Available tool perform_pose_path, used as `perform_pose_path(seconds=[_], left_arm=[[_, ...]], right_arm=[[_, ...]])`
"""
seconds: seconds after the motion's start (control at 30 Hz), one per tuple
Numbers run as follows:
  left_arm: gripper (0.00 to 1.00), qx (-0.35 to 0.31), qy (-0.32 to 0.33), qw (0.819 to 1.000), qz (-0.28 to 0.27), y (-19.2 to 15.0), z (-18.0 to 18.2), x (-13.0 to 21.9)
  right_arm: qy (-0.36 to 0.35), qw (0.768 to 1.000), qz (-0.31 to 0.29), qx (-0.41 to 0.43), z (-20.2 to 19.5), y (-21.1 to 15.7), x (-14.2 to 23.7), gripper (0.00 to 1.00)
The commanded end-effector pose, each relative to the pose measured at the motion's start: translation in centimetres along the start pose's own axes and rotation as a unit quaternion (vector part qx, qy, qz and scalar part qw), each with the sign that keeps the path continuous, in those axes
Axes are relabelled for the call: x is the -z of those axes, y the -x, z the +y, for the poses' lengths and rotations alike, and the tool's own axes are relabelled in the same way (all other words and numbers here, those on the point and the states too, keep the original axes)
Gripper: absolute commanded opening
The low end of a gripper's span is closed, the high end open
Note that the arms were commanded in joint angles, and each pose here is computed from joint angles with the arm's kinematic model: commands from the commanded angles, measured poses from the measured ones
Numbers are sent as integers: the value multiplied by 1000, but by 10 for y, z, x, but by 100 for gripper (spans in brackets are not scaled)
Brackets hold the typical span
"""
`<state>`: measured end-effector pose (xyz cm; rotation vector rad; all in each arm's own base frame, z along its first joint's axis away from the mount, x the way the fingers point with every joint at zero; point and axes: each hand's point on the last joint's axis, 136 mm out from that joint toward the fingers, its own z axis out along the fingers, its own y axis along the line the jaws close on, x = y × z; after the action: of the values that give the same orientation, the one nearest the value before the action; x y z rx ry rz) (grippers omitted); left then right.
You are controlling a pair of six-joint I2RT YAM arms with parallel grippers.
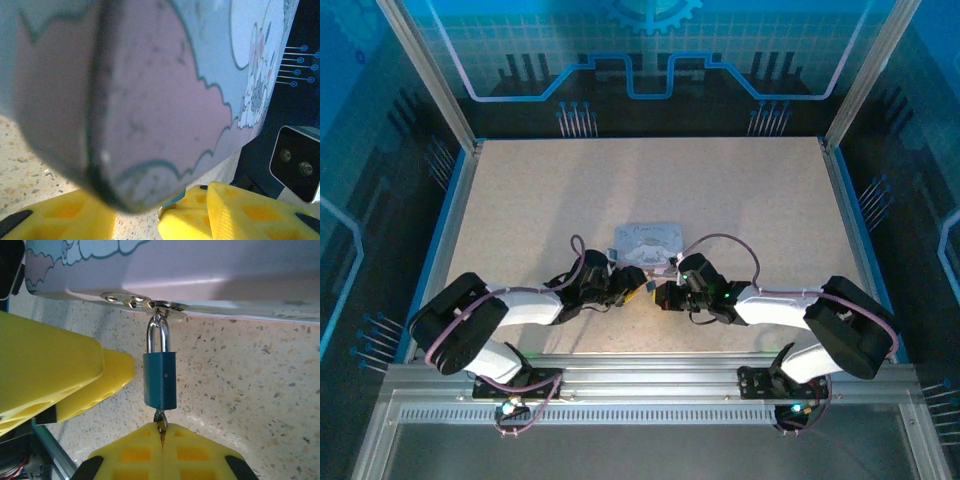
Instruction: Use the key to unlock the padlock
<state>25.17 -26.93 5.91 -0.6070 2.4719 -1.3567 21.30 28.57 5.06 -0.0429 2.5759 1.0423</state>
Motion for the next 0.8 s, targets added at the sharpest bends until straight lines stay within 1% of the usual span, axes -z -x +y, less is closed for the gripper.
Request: perform_pose_path(seconds=[0.0, 0.27, 0.77], left_arm=[[49, 11, -16, 1000, 11, -2, -3, -3], [46, 18, -29, 999, 19, -5, -6, -11], [26, 30, -42, 998, 26, -11, -5, -22]], right_arm=[[33, 999, 3, -20, 21, 4, -1, 0], [44, 998, 4, -39, 26, 6, -4, 0], [53, 996, -4, -68, 28, 10, -1, 1]])
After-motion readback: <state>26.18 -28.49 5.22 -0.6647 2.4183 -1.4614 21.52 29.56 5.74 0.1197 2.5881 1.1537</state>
